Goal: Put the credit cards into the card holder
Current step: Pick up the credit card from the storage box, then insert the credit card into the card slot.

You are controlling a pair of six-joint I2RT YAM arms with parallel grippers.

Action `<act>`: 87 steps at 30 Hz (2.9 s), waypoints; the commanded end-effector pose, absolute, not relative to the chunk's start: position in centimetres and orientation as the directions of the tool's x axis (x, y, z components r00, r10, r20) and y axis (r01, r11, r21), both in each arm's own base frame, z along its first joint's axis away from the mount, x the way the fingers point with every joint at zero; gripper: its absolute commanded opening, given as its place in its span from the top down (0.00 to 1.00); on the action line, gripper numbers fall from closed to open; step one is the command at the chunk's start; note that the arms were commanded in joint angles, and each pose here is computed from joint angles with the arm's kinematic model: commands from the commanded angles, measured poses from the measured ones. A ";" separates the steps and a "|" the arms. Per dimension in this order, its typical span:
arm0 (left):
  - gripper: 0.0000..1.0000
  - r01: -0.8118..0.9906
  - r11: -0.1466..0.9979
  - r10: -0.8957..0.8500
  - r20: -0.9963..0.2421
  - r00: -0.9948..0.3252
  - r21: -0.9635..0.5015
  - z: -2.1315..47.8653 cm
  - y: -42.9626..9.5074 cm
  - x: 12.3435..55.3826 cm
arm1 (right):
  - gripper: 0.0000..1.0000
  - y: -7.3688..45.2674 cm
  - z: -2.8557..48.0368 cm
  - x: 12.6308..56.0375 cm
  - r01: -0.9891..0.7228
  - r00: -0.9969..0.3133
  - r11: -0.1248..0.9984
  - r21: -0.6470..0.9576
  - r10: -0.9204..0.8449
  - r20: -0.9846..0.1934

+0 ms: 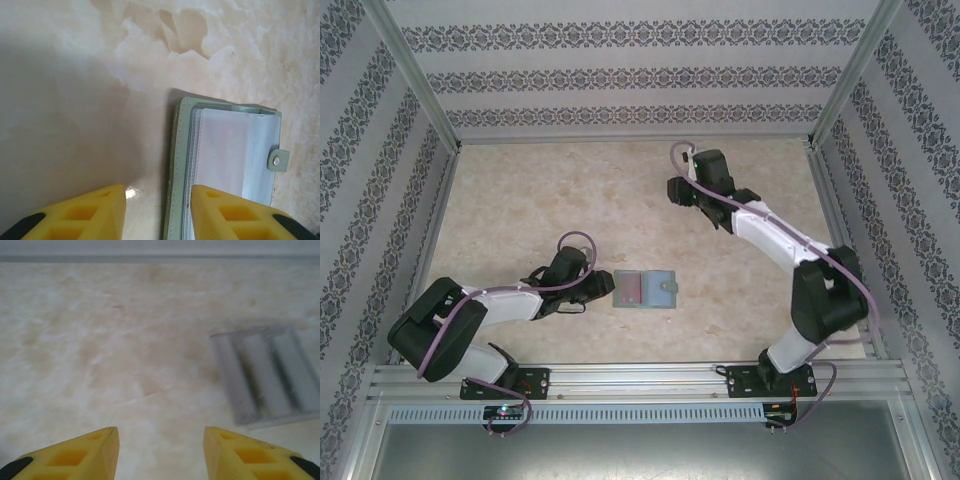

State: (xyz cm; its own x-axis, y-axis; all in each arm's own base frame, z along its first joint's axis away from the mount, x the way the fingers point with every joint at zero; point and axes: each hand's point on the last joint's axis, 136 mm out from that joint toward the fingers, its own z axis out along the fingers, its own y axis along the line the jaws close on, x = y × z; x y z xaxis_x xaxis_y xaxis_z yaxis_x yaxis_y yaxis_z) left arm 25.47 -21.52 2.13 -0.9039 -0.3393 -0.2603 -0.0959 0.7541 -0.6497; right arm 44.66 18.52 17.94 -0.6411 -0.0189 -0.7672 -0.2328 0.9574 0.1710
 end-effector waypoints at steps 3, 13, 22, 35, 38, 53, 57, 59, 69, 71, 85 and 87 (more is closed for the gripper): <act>0.61 -0.152 0.824 -0.310 -0.210 -0.927 -0.546 -1.5 -19.9 24.2 | 0.43 15.7 14.3 48.5 -0.203 -0.702 0.974 -0.097 -0.214 -0.679; 0.60 -0.157 0.828 -0.302 -0.193 -0.933 -0.539 -2.2 -19.7 23.8 | 0.32 12.1 9.3 51.3 -0.150 -0.832 0.964 -0.220 -0.243 -0.499; 0.61 -0.161 0.820 -0.301 -0.174 -0.938 -0.550 -2.6 -19.9 23.6 | 0.32 10.1 10.0 51.5 -0.097 -0.830 0.948 -0.304 -0.246 -0.501; 0.60 -0.164 0.825 -0.296 -0.166 -0.941 -0.541 -2.8 -19.9 23.5 | 0.35 10.1 12.8 51.3 -0.047 -0.793 0.948 -0.314 -0.227 -0.566; 0.60 -0.161 0.828 -0.291 -0.167 -0.942 -0.537 -2.7 -19.9 23.6 | 0.35 10.1 13.2 51.2 -0.041 -0.785 0.941 -0.336 -0.238 -0.572; 0.60 -0.163 0.828 -0.287 -0.157 -0.945 -0.536 -2.8 -20.0 23.5 | 0.69 11.6 12.9 50.9 -0.100 -0.782 0.948 -0.301 -0.262 -0.565; 0.60 -0.170 0.820 -0.293 -0.145 -0.945 -0.547 -3.2 -20.1 23.3 | 0.80 12.1 13.2 50.7 -0.121 -0.779 0.952 -0.280 -0.266 -0.568; 0.60 -0.165 0.824 -0.286 -0.148 -0.947 -0.542 -3.0 -20.1 23.4 | 0.86 12.4 13.2 50.6 -0.129 -0.778 0.957 -0.259 -0.260 -0.572; 0.60 -0.164 0.824 -0.291 -0.157 -0.944 -0.542 -2.6 -20.1 23.6 | 0.97 14.4 15.4 49.2 -0.149 -0.774 0.977 -0.151 -0.211 -0.597; 0.60 -0.167 0.815 -0.289 -0.139 -0.947 -0.554 -3.0 -20.5 23.5 | 0.97 14.6 16.3 48.4 -0.145 -0.773 0.982 -0.119 -0.188 -0.605; 0.61 -0.165 0.816 -0.300 -0.162 -0.940 -0.554 -2.5 -20.2 23.5 | 0.95 20.9 15.6 34.8 -0.208 -0.880 0.807 0.552 0.092 -0.466; 0.61 -0.159 0.809 -0.289 -0.148 -0.946 -0.566 -2.6 -20.6 23.4 | 0.95 21.9 14.5 32.6 -0.214 -0.911 0.753 0.622 0.076 -0.406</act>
